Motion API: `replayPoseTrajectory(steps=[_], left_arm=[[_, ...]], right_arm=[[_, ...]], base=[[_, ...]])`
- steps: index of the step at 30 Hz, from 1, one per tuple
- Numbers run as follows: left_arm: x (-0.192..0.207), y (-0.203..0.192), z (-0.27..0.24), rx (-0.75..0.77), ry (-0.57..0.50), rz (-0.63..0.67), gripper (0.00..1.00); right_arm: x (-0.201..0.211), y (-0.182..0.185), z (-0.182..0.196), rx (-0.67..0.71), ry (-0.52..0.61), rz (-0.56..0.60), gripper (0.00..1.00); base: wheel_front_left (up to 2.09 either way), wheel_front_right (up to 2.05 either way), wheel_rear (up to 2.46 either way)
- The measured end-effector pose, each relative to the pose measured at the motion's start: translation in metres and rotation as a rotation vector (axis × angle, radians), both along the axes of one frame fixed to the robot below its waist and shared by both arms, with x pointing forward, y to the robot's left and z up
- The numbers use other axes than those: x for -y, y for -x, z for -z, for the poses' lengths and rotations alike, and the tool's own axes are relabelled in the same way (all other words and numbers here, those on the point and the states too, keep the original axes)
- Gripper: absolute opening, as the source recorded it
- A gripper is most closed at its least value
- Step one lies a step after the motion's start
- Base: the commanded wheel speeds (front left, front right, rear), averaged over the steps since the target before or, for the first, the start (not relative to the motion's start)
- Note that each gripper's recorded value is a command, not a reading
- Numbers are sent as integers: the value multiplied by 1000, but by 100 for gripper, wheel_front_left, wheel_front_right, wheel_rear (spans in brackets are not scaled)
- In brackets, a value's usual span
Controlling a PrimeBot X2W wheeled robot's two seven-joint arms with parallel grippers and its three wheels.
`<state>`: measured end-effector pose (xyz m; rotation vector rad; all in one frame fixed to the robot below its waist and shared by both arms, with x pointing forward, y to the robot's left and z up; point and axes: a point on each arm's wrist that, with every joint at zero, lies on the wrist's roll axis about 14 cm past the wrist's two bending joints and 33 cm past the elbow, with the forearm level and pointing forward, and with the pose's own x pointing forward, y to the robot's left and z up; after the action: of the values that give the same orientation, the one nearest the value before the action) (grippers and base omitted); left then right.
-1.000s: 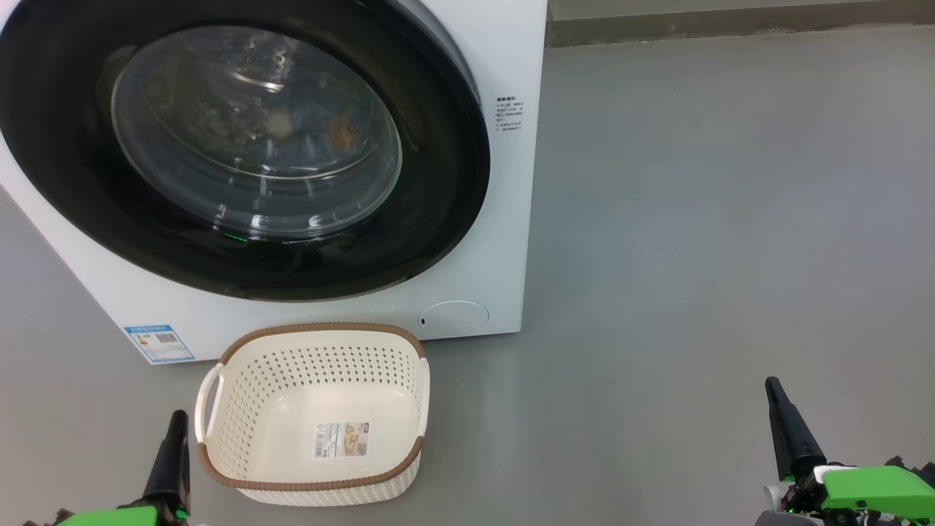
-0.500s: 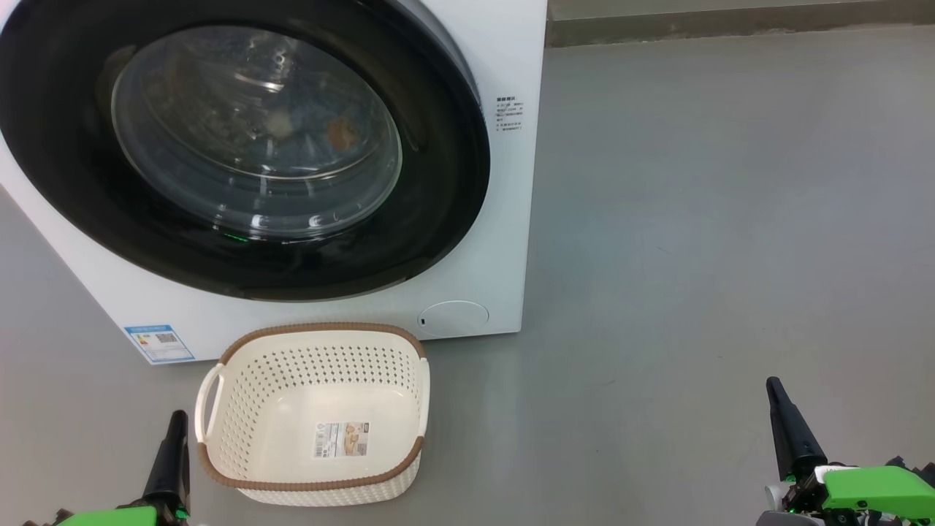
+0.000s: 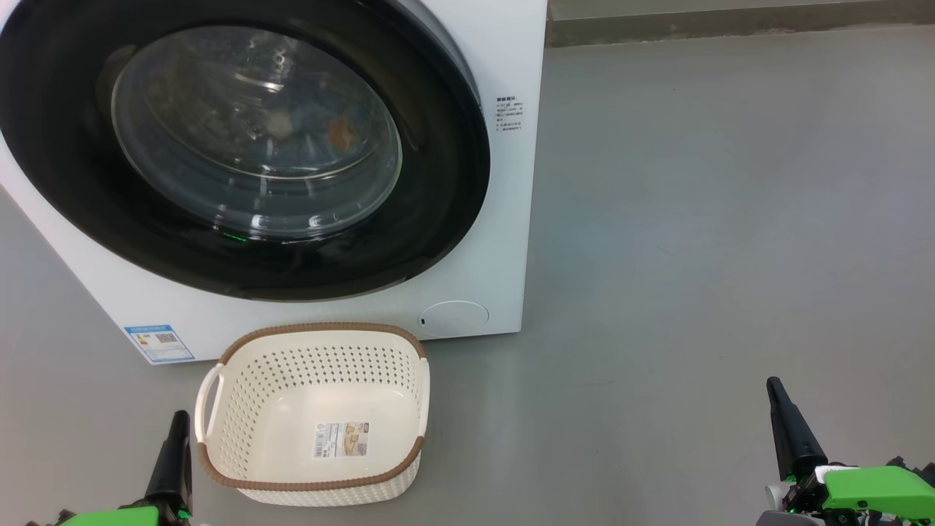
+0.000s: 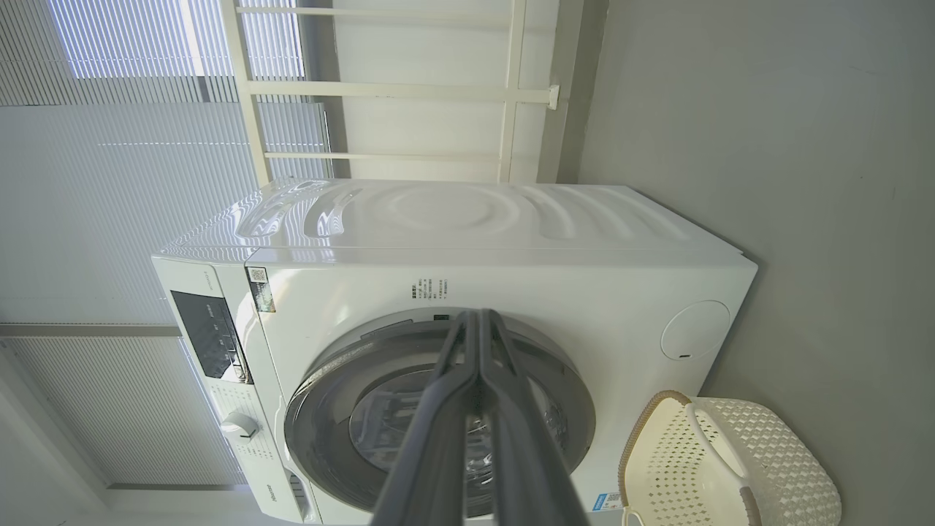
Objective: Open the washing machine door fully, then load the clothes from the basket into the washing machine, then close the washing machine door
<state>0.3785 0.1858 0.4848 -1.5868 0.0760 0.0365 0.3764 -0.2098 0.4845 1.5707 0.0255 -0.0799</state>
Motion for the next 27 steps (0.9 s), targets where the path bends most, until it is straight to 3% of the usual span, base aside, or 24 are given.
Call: replayPoseTrajectory(steps=[27], left_arm=[[0,0,0,0,0,3,0]], right_arm=[[0,0,0,0,-1,0,0]], base=[[0,0,0]])
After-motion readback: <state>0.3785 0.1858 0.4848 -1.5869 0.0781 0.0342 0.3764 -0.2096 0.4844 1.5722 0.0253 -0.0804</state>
